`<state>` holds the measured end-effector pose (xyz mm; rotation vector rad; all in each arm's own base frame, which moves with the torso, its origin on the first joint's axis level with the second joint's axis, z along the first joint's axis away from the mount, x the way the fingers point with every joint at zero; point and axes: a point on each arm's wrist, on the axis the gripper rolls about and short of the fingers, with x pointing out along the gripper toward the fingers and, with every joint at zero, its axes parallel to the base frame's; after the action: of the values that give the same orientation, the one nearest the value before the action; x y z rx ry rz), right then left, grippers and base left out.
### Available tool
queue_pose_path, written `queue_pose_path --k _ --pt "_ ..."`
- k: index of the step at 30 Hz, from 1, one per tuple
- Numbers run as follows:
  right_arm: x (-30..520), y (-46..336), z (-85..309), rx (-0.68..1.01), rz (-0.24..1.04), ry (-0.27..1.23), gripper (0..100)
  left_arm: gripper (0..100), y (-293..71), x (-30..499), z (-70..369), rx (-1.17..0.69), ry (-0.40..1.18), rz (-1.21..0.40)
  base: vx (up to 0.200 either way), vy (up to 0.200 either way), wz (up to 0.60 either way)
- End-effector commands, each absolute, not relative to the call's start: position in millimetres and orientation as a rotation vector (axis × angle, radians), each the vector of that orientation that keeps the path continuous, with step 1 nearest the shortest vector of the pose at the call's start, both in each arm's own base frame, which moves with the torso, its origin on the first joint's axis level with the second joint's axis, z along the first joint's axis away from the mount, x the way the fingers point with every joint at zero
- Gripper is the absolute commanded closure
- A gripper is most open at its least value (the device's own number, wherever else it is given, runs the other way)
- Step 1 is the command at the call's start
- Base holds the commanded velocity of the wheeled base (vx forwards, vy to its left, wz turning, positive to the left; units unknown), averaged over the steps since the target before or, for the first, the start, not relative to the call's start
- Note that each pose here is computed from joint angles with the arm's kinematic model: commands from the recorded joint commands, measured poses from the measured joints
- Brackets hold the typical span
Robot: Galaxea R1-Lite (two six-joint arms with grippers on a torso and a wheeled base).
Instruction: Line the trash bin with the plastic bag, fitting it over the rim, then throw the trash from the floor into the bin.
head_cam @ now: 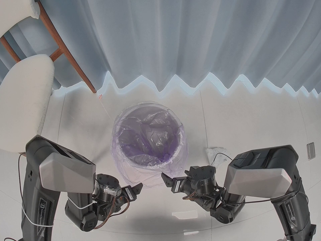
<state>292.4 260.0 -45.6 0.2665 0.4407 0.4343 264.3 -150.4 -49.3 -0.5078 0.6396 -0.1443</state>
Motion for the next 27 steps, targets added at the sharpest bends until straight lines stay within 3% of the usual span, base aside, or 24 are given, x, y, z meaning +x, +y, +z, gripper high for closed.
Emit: queue_pose_path --k 1,5,18,26,27 --pt "282 255 -33 0.271 0.469 0.453 0 0 -141 238 -36 -0.423 0.625 -0.17 0.0 0.0 0.0" --pt "276 250 -26 0.274 0.513 0.472 0 0 -133 225 -20 -0.382 0.605 -0.158 0.0 0.0 0.0" --pt "261 253 -3 0.296 0.576 0.439 0 0 -108 179 119 -0.404 0.118 -0.371 0.0 0.0 0.0" --pt "256 255 1 0.296 0.591 0.436 0 0 -97 164 162 -0.446 0.003 -0.475 0.0 0.0 0.0" --pt "255 255 1 0.296 0.592 0.436 0 0 -95 162 184 -0.499 -0.049 -0.498 0.0 0.0 0.0"
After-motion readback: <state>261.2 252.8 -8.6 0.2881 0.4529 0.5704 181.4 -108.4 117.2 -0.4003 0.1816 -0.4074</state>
